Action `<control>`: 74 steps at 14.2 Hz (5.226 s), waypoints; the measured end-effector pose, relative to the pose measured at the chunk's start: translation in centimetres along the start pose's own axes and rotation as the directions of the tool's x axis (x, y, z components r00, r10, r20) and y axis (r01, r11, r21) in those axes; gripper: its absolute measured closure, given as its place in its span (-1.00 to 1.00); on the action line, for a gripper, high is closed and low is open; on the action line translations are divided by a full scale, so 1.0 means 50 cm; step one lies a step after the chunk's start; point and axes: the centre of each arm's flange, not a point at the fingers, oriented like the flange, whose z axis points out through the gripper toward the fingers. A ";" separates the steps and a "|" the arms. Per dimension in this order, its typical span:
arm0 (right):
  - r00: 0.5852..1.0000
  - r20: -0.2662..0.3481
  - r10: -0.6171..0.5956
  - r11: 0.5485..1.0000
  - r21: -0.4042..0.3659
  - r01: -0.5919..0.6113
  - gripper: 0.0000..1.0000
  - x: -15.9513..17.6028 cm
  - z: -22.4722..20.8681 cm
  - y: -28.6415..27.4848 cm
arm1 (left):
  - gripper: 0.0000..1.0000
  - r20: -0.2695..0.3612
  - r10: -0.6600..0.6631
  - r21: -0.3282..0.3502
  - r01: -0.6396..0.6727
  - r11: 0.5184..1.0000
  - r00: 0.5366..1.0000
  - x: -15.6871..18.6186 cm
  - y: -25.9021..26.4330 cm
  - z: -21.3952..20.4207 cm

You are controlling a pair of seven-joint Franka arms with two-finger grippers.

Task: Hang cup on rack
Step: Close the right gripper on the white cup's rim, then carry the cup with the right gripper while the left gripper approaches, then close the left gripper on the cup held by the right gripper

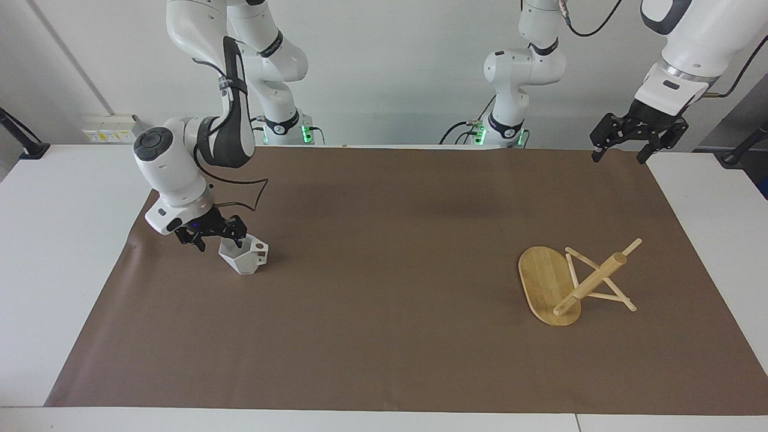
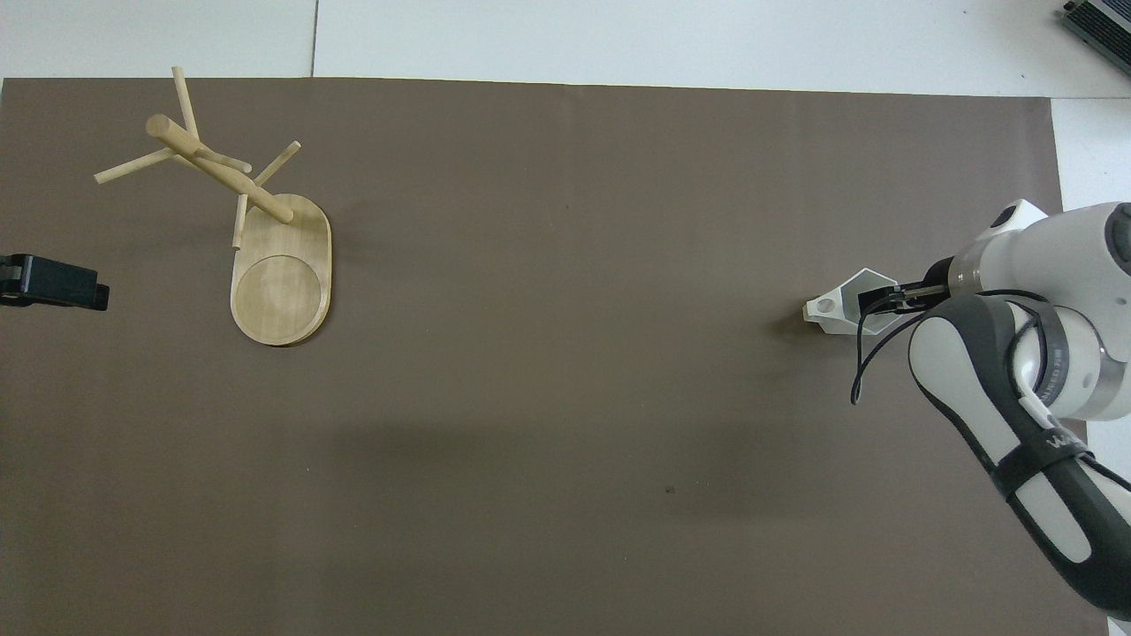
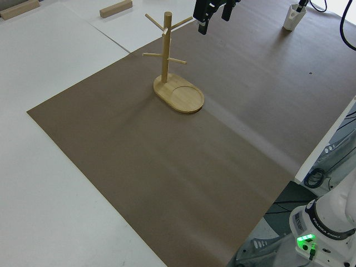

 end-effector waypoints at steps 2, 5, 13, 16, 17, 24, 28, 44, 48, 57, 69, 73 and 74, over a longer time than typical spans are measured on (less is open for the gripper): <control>1.000 0.000 0.029 1.000 0.000 -0.029 -0.47 0.000 0.000 0.000 | -1.00 0.000 -0.001 0.000 0.001 1.000 1.000 0.000 -0.001 0.000; 0.999 0.000 0.040 0.999 0.000 -0.040 0.17 0.000 0.000 0.000 | -1.00 0.000 -0.001 0.000 0.001 1.000 1.000 0.000 -0.001 0.000; 0.999 -0.007 0.038 0.999 0.000 -0.038 0.74 0.004 -0.006 -0.004 | -1.00 0.017 -0.003 -0.001 0.003 1.000 1.000 -0.003 -0.001 0.005; 0.999 -0.011 0.039 0.999 0.001 -0.039 0.90 0.006 -0.010 -0.006 | -1.00 0.021 -0.027 -0.001 0.027 1.000 0.999 -0.005 -0.005 0.005; 0.999 -0.011 0.039 0.999 0.001 -0.039 0.92 0.006 -0.010 -0.006 | -1.00 0.021 -0.044 -0.001 0.044 0.999 0.999 -0.005 -0.005 0.005; 0.999 0.033 -0.003 0.999 0.053 0.001 0.92 0.046 -0.107 -0.079 | -1.00 0.067 -0.368 0.004 0.369 0.930 0.927 -0.016 0.001 0.028; 0.999 0.004 0.034 0.959 0.281 -0.034 0.92 0.078 -0.200 -0.181 | -1.00 0.131 -0.582 -0.065 0.592 0.803 0.803 -0.029 0.013 0.036; 0.986 0.075 0.149 0.608 0.779 -0.151 0.92 -0.008 -0.420 -0.793 | -1.00 0.585 -0.789 -0.140 0.981 0.132 0.190 -0.083 0.006 0.127; 0.989 0.090 0.114 0.575 0.806 -0.140 0.92 -0.035 -0.440 -0.841 | -1.00 0.709 -0.703 -0.092 0.995 -0.024 0.049 -0.076 0.022 0.140; 0.988 0.077 0.136 0.557 0.819 -0.140 0.92 -0.041 -0.450 -0.860 | -1.00 0.814 -0.578 -0.018 0.991 -0.130 -0.061 -0.069 0.054 0.121; 0.987 0.075 0.141 0.555 0.820 -0.141 0.92 -0.040 -0.451 -0.858 | -1.00 0.808 -0.580 -0.006 0.983 -0.183 -0.103 -0.048 0.162 0.111; 0.987 0.073 0.145 0.554 0.820 -0.142 0.92 -0.038 -0.451 -0.856 | -1.00 0.803 -0.587 -0.008 0.983 -0.183 -0.103 -0.046 0.189 0.111; 0.987 0.073 0.145 0.554 0.820 -0.142 0.92 -0.038 -0.452 -0.856 | -1.00 0.803 -0.587 -0.007 0.983 -0.182 -0.103 -0.047 0.191 0.111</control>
